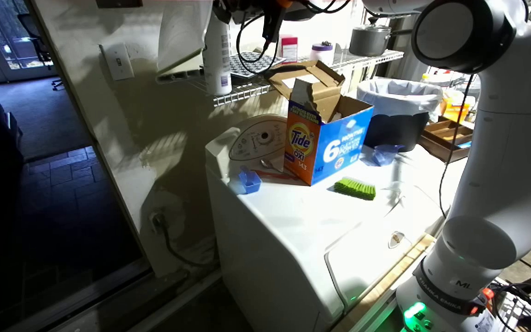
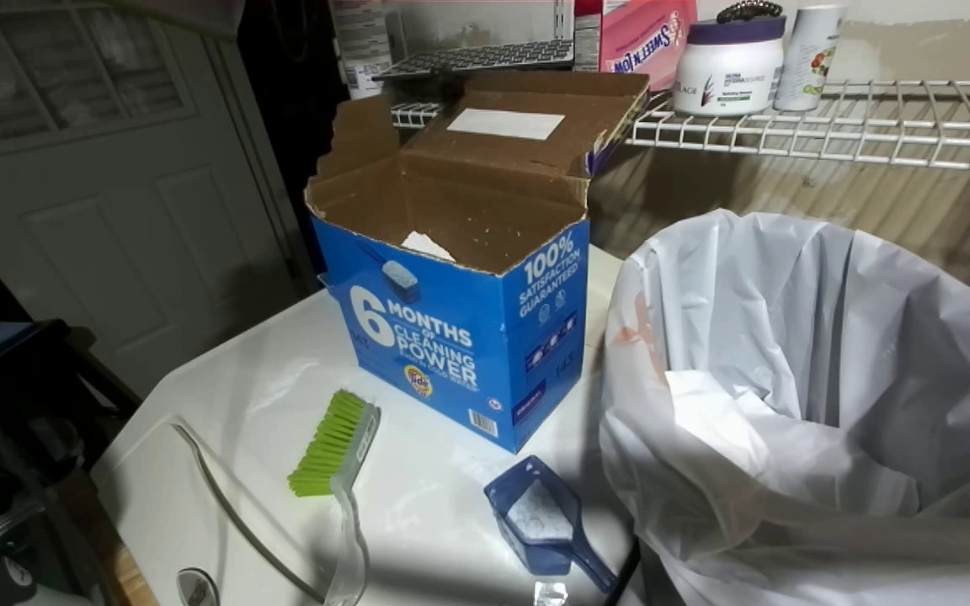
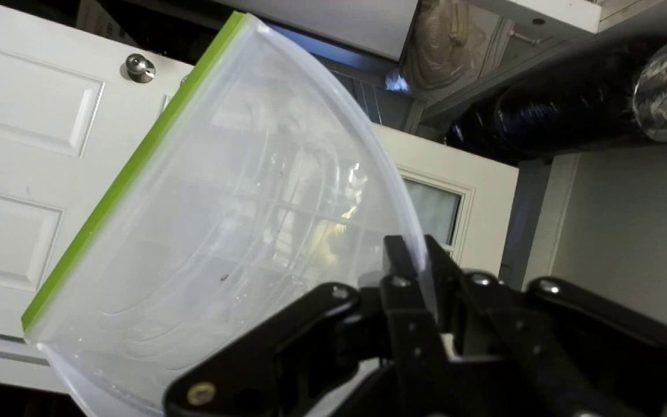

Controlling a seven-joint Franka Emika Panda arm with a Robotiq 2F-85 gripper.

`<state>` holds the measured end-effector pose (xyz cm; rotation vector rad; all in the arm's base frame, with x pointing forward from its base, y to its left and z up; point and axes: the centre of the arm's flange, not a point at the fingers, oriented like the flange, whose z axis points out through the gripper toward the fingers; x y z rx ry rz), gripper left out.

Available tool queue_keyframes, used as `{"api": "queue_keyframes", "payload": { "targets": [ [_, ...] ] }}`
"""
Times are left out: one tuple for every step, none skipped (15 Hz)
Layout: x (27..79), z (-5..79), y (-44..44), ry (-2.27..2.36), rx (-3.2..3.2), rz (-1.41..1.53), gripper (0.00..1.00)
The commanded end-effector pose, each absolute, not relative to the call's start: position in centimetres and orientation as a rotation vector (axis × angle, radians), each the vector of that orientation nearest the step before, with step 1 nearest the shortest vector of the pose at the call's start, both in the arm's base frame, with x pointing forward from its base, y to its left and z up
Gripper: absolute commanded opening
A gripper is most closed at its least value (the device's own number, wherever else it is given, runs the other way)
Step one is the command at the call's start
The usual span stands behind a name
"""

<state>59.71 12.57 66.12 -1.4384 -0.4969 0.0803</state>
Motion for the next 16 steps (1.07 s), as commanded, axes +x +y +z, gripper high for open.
{"api": "queue_keyframes", "payload": {
  "targets": [
    [60.5,67.0,13.7,-0.540,-1.433,0.113,0.02],
    [60.6,67.0,14.0,-0.541,-1.428,0.113,0.02],
    [60.6,67.2,14.3,-0.544,-1.424,0.110,0.02],
    [60.7,67.3,14.6,-0.546,-1.423,0.109,0.02],
    [60.9,67.5,14.9,-0.547,-1.424,0.107,0.02],
    [61.0,67.6,15.2,-0.547,-1.426,0.108,0.02],
    [61.2,67.7,15.5,-0.550,-1.428,0.107,0.02],
    [61.5,67.7,15.7,-0.550,-1.433,0.106,0.02],
    [61.8,67.8,16.0,-0.549,-1.430,0.108,0.02],
    [62.0,67.9,16.3,-0.547,-1.434,0.111,0.02],
    [62.4,68.0,16.6,-0.544,-1.433,0.114,0.02],
    [62.8,68.1,16.8,-0.539,-1.433,0.115,0.02],
    [63.1,68.2,16.9,-0.534,-1.438,0.114,0.02],
    [63.4,68.5,17.0,-0.523,-1.441,0.114,0.02],
    [63.7,68.6,17.1,-0.516,-1.441,0.114,0.02],
    [63.9,68.7,17.0,-0.505,-1.444,0.113,0.02]
  ]
}}
